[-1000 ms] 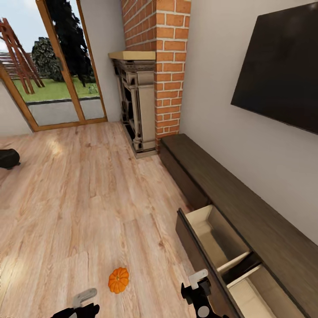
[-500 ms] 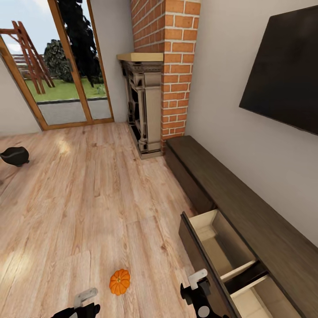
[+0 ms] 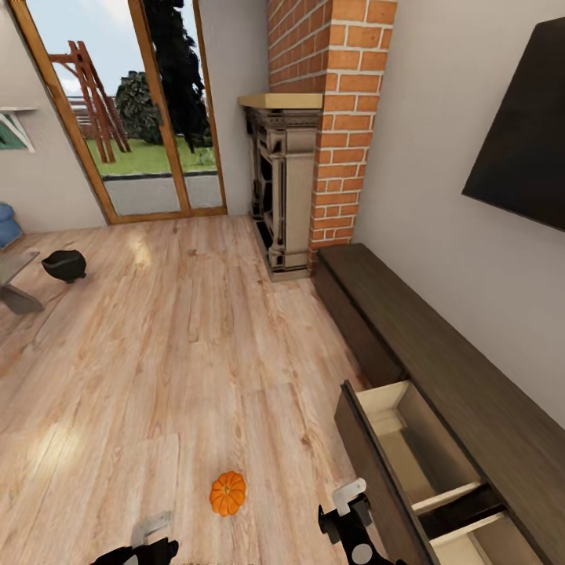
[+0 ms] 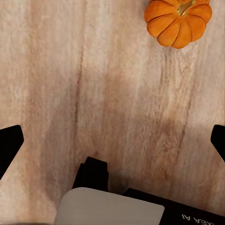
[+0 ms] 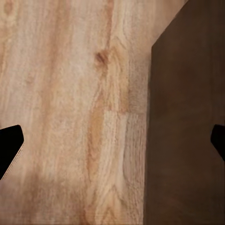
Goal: Place each of the two pumpkins and all three candles from the living room inside a cabinet in the living room (use any cabinet), then make sure every cabinet is closed, and position the cauldron so it is next to a table in the living room.
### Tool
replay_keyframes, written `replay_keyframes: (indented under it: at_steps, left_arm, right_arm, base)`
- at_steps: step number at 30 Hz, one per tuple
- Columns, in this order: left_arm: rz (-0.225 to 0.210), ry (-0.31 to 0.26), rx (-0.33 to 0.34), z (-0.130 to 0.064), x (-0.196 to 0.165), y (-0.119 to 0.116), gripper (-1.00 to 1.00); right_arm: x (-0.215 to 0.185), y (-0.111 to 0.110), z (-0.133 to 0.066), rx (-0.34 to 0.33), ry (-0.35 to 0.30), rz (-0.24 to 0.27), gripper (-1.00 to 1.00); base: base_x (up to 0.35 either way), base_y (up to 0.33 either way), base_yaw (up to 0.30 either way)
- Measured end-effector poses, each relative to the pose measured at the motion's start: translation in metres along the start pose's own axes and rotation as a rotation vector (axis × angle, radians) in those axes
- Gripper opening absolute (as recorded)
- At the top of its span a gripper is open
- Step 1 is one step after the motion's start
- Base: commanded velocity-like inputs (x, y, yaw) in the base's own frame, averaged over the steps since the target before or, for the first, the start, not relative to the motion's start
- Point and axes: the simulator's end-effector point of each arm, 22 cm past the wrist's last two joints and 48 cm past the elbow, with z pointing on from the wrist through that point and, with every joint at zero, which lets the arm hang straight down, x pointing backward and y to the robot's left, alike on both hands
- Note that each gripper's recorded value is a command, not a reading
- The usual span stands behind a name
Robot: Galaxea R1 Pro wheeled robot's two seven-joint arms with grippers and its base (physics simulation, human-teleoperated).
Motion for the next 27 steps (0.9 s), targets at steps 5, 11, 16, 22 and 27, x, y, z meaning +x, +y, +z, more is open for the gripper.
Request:
replay_keyframes:
  at_steps: [5, 11, 16, 22, 27]
  left_arm:
    - [-0.001, 0.000, 0.000, 0.000, 0.000, 0.000, 1.00]
    - [-0.001, -0.001, 0.003, 0.000, 0.000, -0.001, 1.00]
    - [-0.004, 0.001, 0.004, 0.008, 0.003, -0.004, 1.00]
    - [-0.007, 0.007, 0.013, 0.019, 0.010, -0.012, 1.00]
    - [-0.009, 0.007, 0.012, 0.028, 0.012, -0.012, 1.00]
  right_arm:
    - [0.000, 0.000, 0.000, 0.000, 0.000, 0.000, 1.00]
    - [0.001, 0.001, 0.000, -0.002, 0.003, -0.001, 1.00]
    - [0.006, 0.003, 0.006, -0.004, 0.002, -0.001, 1.00]
    - [0.011, 0.006, 0.014, -0.003, -0.003, 0.007, 1.00]
    - [0.016, 0.014, 0.021, -0.027, -0.004, 0.007, 1.00]
  base:
    - [0.000, 0.000, 0.288]
    - [0.000, 0.000, 0.289]
    - [0.000, 0.000, 0.276]
    - [0.000, 0.000, 0.062]
    - [0.037, 0.000, 0.005]
